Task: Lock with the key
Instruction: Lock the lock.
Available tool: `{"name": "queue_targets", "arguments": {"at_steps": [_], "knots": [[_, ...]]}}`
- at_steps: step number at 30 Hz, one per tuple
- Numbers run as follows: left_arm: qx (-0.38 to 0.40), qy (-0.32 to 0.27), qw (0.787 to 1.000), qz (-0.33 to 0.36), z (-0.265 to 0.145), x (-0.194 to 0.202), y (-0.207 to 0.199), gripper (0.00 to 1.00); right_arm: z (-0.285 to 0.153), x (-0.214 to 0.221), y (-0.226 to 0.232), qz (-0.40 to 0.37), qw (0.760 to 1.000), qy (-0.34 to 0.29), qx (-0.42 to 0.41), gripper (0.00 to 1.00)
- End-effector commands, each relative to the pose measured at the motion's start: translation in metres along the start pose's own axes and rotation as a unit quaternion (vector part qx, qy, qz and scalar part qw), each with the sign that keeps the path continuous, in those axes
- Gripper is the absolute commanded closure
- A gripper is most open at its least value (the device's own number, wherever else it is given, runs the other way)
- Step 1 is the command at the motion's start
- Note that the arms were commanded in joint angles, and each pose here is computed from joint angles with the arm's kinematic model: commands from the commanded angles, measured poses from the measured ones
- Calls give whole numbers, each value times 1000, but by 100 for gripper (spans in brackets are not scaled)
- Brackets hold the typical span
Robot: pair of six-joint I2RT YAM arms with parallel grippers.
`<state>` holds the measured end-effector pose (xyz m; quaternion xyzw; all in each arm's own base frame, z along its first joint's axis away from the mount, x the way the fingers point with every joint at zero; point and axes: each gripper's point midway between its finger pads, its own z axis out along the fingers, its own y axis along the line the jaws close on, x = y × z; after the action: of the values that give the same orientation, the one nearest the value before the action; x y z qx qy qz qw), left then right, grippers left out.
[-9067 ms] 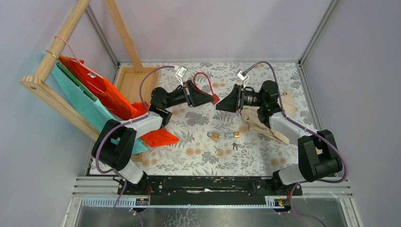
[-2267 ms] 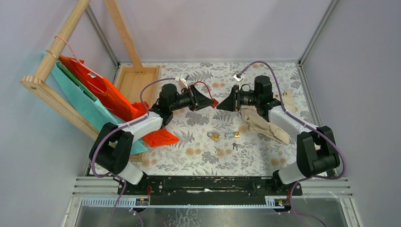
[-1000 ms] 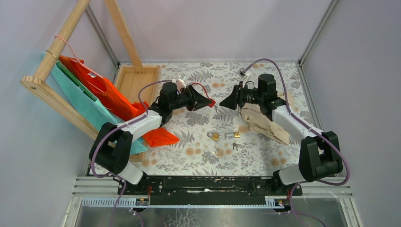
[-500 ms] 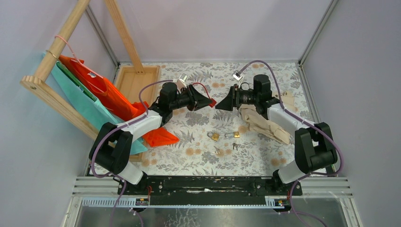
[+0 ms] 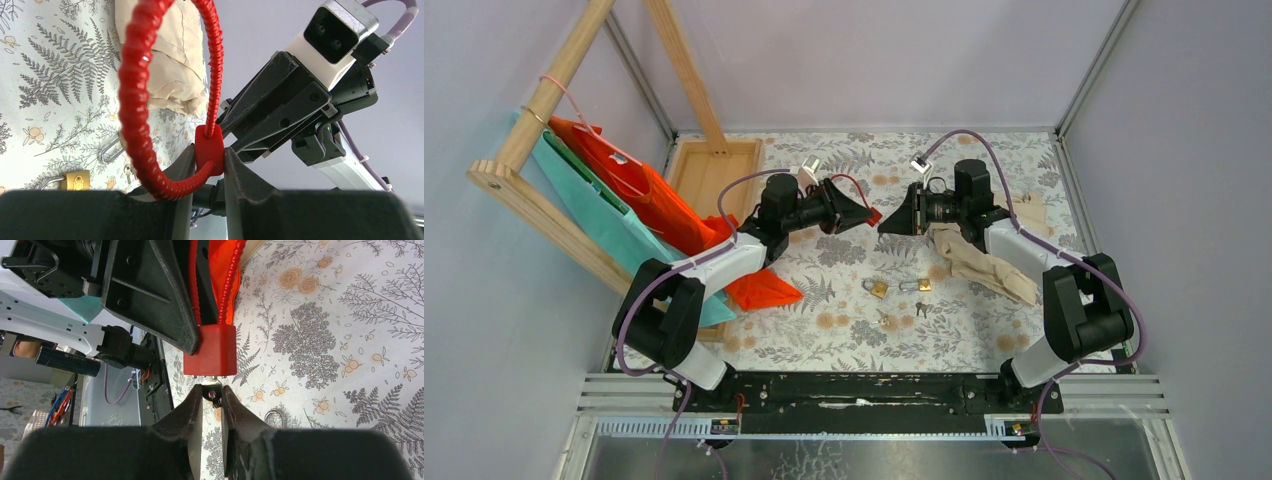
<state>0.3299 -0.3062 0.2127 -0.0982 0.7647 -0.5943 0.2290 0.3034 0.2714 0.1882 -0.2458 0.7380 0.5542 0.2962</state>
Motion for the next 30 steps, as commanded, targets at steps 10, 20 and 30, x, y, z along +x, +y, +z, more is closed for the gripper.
{"name": "queue_targets", "arguments": {"at_steps": [10,20,30], "knots": [[21,-1,1000,10,3,2,-13,100,-2,-22,-6,-103,992,-15,75,94],[11,3,1000,2,5,5,-9,100,-4,-23,-14,-148,980,-6,132,97],[4,1,1000,2,7,5,-4,100,-4,-21,-17,-157,977,-2,146,95]]}}
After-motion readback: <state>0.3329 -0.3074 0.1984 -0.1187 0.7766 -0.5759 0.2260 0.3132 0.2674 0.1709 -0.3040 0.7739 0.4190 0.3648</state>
